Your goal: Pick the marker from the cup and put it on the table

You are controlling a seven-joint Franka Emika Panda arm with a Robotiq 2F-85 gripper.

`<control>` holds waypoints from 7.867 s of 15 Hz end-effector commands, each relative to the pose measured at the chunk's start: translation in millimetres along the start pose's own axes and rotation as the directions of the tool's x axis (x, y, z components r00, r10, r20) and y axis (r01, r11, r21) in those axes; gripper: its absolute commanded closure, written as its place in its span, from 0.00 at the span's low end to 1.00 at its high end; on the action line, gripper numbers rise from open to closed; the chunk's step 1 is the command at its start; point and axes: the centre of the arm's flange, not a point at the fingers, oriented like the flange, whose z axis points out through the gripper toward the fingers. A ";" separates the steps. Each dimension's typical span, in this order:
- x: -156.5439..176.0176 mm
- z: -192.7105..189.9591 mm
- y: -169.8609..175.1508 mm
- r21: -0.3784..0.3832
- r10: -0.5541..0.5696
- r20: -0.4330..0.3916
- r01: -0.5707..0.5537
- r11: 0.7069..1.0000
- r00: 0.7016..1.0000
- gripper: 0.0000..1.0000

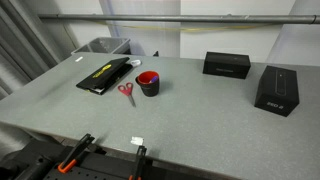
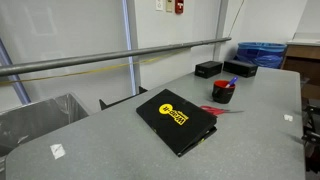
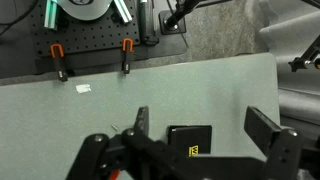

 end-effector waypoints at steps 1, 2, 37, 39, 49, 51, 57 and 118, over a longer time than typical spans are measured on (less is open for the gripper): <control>0.1 0.3 0.1 0.000 0.000 0.001 0.000 1.000 1.000 0.00; 0.1 0.2 0.1 0.000 0.000 0.000 0.000 1.000 1.000 0.00; 228.8 175.8 180.5 0.020 0.355 -0.148 -0.356 0.934 0.923 0.00; 237.8 194.9 187.0 0.007 0.369 -0.138 -0.371 0.928 0.919 0.00; 234.1 215.2 194.8 -0.010 0.378 -0.110 -0.381 0.925 0.919 0.00; 239.2 224.9 199.0 -0.021 0.390 -0.114 -0.394 0.919 0.914 0.00; 253.5 244.3 209.9 -0.021 0.414 -0.143 -0.421 0.907 0.899 0.00; 352.1 224.4 310.4 -0.136 0.806 0.148 -0.795 0.591 0.573 0.98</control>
